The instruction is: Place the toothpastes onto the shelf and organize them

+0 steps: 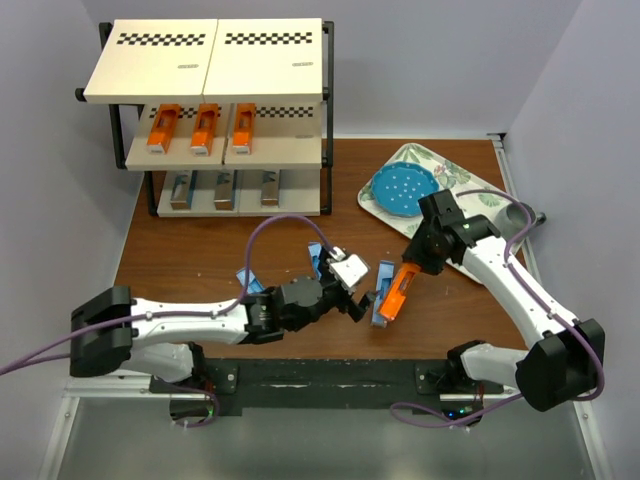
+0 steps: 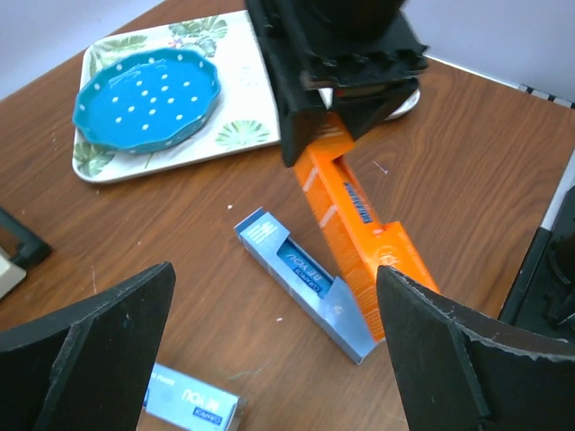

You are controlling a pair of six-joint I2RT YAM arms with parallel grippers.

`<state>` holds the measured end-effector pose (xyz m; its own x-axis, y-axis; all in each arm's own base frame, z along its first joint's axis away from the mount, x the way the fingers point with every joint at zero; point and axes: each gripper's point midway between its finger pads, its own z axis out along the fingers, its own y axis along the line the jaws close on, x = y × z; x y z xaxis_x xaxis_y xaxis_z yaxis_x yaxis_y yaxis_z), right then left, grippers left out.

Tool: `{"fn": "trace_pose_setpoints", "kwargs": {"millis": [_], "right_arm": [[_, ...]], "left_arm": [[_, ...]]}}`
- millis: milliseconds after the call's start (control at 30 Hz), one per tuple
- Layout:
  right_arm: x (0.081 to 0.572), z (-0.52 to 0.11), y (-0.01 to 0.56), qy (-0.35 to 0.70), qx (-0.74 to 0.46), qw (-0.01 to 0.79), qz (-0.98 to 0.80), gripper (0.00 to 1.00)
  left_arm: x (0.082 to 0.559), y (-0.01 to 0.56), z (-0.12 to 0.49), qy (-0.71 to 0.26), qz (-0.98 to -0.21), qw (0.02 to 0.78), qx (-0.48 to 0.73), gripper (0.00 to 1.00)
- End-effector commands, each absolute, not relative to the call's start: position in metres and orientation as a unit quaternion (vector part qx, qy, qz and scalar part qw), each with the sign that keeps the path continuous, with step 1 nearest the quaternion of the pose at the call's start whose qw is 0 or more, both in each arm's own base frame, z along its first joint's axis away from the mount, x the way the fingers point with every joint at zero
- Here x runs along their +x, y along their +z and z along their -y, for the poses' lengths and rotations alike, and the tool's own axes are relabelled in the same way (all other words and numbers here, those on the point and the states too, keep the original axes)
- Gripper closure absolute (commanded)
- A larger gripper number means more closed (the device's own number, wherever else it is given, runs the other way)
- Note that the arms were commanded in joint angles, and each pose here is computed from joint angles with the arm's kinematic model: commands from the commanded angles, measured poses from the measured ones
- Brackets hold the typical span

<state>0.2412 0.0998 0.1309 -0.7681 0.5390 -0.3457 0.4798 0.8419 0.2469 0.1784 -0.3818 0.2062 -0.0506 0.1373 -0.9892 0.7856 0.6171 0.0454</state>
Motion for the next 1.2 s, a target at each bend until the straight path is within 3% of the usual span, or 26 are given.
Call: {"fn": "trace_pose_setpoints", "kwargs": {"millis": [0,367,667,1133,1167], "right_arm": [[0.252,-0.116,0.156,0.133,0.309,0.219,-0.916,0.77],[0.263,-0.123,0.163,0.158,0.319,0.224,-0.907,0.77],[0.265,-0.121,0.163,0.168,0.322,0.224,-0.904,0.77],[0.269,-0.125,0.162,0.193,0.329,0.218,-0.898,0.77],[0.268,-0.125,0.162,0.193,0.329,0.218,-0.898,0.77]], "left_arm": [[0.175,0.235,0.398,-0.254,-0.619,0.665,0.331,0.0],[0.148,0.209,0.438,-0.246,-0.613,0.655,0.366,0.0],[0.171,0.188,0.431,-0.179,-0.661,0.662,0.303,0.05],[0.173,0.169,0.445,-0.164,-0.682,0.643,0.308,0.41],[0.173,0.167,0.445,-0.163,-0.683,0.641,0.311,0.47]]}}
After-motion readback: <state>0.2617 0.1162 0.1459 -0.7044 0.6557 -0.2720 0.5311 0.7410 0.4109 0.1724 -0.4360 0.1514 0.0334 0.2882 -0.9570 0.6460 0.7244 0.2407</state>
